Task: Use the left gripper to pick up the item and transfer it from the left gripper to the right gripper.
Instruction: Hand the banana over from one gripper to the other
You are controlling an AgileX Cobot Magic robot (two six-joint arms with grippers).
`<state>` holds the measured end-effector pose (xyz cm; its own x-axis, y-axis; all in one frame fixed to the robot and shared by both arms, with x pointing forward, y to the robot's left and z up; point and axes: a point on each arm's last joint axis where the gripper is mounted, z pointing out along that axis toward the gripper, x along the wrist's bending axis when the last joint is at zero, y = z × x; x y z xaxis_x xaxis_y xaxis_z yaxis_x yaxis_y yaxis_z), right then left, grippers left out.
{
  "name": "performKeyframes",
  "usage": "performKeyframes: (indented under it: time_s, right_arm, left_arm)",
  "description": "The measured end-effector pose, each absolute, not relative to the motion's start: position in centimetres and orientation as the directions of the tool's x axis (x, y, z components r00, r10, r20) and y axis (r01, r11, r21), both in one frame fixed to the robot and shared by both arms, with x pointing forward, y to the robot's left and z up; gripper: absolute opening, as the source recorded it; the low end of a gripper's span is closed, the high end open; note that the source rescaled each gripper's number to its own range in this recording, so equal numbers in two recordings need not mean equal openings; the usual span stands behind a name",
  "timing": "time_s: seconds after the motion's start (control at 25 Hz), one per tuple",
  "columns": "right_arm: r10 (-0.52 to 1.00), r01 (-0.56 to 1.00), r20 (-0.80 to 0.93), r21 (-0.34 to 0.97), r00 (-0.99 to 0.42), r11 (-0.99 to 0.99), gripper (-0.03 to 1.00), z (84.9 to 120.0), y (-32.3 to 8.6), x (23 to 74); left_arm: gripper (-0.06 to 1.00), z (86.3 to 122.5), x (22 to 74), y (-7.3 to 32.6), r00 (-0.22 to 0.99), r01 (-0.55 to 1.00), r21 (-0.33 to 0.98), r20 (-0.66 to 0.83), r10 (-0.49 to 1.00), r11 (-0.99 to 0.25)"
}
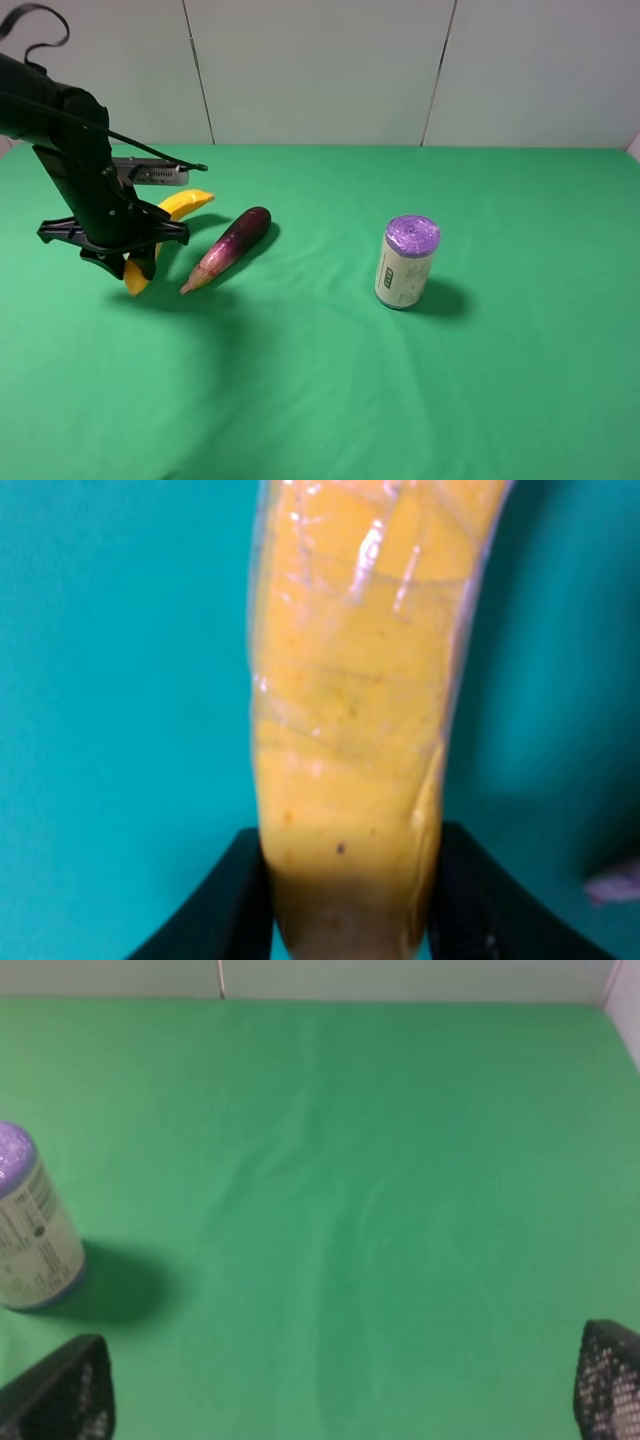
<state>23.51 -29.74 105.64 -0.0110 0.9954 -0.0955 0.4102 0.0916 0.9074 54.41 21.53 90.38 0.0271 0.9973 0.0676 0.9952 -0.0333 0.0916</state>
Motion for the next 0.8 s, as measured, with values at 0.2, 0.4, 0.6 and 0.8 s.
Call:
performKeyframes:
  time_s: [0.2,0.4,0.6,0.8]
  right_arm:
    - [0.995,0.410,-0.096,0.907,-0.011,0.092,1.00,105.6,-29.7,23.5]
    - [0.995,0.410,-0.096,0.907,-0.011,0.092,1.00,105.6,-29.7,23.5]
    - [0.995,0.410,-0.096,0.907,-0.011,0.092,1.00,105.6,-29.7,23.5]
    - [0.995,0.410,-0.096,0.907,-0.011,0.092,1.00,105.6,-29.7,23.5]
  left_arm:
    - [0.00,92.4,54.0,21.8,0.033,0.992,0.117,0.080,0.996,-0.043]
    - [0.00,94.7,53.4,22.2,0.034,0.987,0.151,0.087,0.996,-0.047]
    - [0.00,97.1,52.5,22.6,0.027,0.982,0.182,0.090,0.996,-0.043]
    - [0.00,99.3,51.5,22.9,0.023,0.976,0.215,0.086,0.996,-0.041]
